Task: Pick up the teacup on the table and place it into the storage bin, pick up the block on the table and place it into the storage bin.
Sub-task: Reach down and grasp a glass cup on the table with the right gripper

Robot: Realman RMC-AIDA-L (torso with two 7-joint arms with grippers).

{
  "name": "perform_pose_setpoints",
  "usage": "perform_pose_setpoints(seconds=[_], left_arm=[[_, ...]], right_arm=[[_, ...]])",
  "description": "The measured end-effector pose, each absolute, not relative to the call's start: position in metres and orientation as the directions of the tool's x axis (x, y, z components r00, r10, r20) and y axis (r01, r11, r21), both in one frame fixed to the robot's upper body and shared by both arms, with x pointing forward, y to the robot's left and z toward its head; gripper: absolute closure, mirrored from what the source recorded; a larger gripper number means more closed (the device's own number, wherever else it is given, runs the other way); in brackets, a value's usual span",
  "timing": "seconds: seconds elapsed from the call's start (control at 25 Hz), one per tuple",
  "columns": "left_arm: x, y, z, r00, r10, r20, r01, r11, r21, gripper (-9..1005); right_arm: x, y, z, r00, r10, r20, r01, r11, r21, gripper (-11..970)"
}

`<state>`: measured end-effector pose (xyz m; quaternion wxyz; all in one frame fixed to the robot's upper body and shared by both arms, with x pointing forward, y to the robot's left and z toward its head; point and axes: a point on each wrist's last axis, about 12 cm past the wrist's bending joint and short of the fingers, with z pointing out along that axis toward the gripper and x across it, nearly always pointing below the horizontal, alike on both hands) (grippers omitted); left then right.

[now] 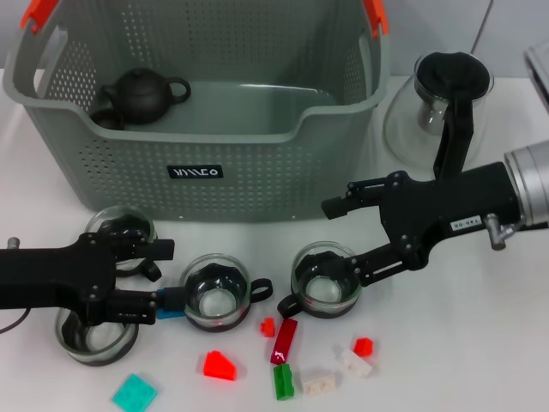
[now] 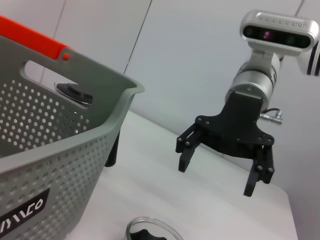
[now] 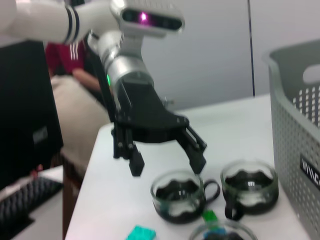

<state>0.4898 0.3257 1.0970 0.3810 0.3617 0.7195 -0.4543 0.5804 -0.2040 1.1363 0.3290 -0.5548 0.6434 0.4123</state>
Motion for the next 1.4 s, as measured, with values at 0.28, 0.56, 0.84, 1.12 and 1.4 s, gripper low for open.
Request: perform_pose_setpoints(seconds=[0.28,0.56,0.84,1.12,1.4], left_arm=[[0.489,0.330,1.098,-0.447,0.130,-0.885,0.855,0.354,-0.379,137],[0.489,0.329,1.098,-0.446,0.097,-0.890,0.848,0.364,-0.385,137],[0.490,0.326,1.098,-0.445,0.089,-0.891,0.848,0.362,-0.387,137],[0.491,0.324,1.097,-0.440,0.073,-0.895,0.847,0.365,-0.387,136],[0.491,0.325,1.096,-0.446,0.089,-0.890,0.847,0.363,-0.388,136]], right_arm=[[0.592,-0.185,1.153,-0.142,-0.587,-0.797,-0.985,0.005,0.172,68],[0.594,-0.167,1.161,-0.123,-0.724,-0.678,-0.982,-0.010,0.188,69],[0.590,-0.147,1.160,-0.086,-0.823,-0.561,-0.977,-0.039,0.207,70],[0.589,-0.142,1.157,-0.068,-0.857,-0.511,-0.977,-0.047,0.209,71],[0.591,-0.136,1.154,-0.024,-0.882,-0.471,-0.983,-0.065,0.172,72]])
